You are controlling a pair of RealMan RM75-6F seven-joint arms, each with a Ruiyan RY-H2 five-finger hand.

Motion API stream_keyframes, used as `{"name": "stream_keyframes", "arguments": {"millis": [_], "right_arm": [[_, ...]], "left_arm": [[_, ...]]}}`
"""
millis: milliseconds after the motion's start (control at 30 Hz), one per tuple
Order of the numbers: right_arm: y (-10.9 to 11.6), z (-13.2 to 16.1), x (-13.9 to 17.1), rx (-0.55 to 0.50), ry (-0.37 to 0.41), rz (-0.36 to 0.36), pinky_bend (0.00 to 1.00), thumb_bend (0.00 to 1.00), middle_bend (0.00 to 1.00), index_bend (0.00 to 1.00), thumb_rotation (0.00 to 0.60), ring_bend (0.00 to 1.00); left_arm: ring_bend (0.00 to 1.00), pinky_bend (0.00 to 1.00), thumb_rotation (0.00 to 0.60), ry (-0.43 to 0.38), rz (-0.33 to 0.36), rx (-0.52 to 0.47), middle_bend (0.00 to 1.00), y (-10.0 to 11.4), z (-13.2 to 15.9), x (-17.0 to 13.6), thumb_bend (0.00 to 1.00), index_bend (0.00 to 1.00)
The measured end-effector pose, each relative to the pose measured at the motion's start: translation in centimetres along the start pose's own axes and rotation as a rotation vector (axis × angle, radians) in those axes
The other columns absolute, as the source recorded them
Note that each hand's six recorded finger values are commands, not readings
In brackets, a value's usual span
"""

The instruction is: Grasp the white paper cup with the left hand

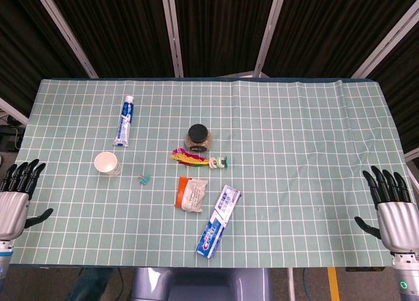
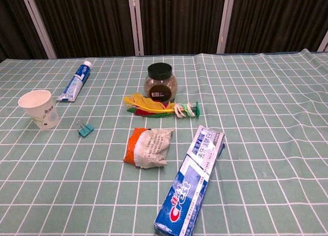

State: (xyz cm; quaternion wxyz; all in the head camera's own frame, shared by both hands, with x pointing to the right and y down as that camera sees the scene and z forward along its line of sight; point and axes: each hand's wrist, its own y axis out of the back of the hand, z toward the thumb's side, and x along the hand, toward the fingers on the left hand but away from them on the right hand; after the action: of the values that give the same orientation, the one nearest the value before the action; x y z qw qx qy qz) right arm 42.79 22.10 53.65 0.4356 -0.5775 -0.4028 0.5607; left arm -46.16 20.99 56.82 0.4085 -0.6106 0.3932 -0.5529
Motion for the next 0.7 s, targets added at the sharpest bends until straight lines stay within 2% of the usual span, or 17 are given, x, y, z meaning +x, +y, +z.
{"name": "stream_keyframes", "arguments": {"millis": [233,400,533,700], "right_arm": [[0.0,-0.1,-0.1,0.001,-0.002,0.008,0.0,0.0,0.0,0.0,0.6,0.0],[0.1,-0.3,-0.3,0.001,-0.013,0.011,0.0,0.0,0.0,0.0,0.6,0.0],[0.1,-0.9,-0.6,0.007,-0.04,0.013,0.0,0.0,0.0,0.0,0.6,0.0],[0.3,-1.5,-0.9,0.018,-0.071,0.002,0.0,0.0,0.0,0.0,0.6,0.0]], "left_arm": [[0.0,0.0,0.6,-0.009,-0.024,0.017,0.0,-0.5,-0.2,0.4,0.0,0.0],[0.0,0.0,0.6,-0.113,-0.047,0.089,0.0,-1.4,1.5,2.2,0.0,0.0],[0.0,0.0,0.6,-0.222,-0.042,0.26,0.0,-2.3,3.7,4.6,0.0,0.0],[0.0,0.0,0.6,-0.381,-0.015,0.541,0.0,-4.0,7.4,7.8,0.0,0.0]]}}
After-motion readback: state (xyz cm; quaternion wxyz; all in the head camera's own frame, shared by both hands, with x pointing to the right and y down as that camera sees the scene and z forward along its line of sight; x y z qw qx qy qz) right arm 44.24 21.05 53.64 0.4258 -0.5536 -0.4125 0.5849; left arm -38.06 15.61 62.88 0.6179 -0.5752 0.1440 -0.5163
